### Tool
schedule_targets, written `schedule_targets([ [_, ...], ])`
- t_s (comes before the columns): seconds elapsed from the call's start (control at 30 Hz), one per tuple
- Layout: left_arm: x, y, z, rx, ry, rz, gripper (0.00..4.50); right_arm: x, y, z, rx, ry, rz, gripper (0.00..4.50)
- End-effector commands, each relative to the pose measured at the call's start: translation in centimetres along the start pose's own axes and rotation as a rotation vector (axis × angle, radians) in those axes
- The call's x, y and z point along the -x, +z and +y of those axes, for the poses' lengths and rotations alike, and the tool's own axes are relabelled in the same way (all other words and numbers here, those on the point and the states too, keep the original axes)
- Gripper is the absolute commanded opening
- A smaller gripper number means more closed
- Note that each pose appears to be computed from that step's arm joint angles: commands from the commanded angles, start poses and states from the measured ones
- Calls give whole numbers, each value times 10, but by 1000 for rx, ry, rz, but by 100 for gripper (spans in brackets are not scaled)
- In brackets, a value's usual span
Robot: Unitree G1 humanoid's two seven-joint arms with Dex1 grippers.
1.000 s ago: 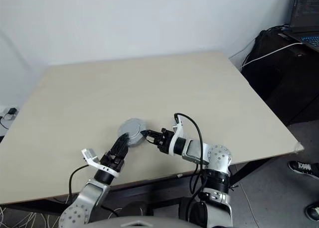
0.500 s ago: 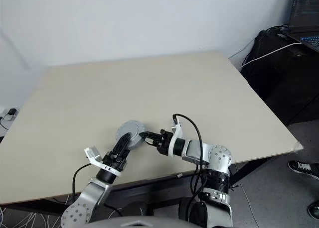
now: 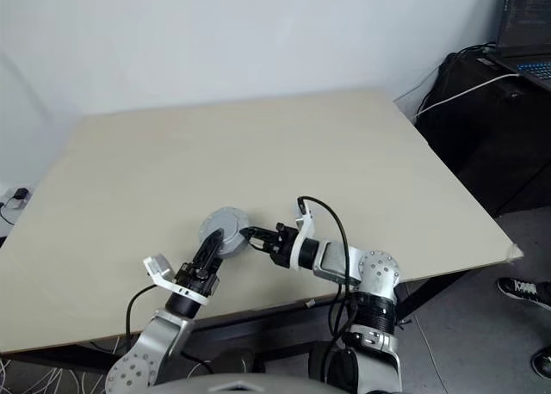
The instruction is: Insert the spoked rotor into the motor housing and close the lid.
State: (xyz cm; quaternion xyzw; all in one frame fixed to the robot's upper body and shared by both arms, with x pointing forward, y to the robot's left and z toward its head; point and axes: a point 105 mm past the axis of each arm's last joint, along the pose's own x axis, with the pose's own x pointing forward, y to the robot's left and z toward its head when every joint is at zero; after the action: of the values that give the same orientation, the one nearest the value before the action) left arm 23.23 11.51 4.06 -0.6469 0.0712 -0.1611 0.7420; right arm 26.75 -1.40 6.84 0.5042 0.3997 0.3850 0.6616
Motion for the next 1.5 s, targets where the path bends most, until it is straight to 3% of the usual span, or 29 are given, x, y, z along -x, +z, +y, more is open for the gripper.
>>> schedule_targets([
  [0.03, -5, -3, -7, 20, -26, -35, 240, -13, -19, 7, -39, 64, -16, 155],
  [0.27, -5, -3, -7, 18, -23, -36, 214, -13, -20, 6, -34, 62, -14, 378],
  [0.37, -5, -2, -6, 17, -21, -37, 213, -13, -21, 7, -33, 63, -8, 450],
  [0.57, -4, -1, -6, 16, -18, -46, 211, -14, -18, 0, -34, 15, -23, 450],
  [0.7, -4, 1, -6, 7, -15, -61, 211, -6, -4, -13, 30, -97, -103, 450],
  [0.93, -10, 26, -1, -57, 55, -181, 211, 27, 18, -23, 599, -286, -257, 450],
  [1.27, -40, 91, 5, -189, 177, -393, 211, 39, 15, -18, 1212, -301, -350, 450],
  [1.5, -57, 113, 24, -191, 270, -422, 211, 43, 12, -30, 1401, -324, -385, 450],
])
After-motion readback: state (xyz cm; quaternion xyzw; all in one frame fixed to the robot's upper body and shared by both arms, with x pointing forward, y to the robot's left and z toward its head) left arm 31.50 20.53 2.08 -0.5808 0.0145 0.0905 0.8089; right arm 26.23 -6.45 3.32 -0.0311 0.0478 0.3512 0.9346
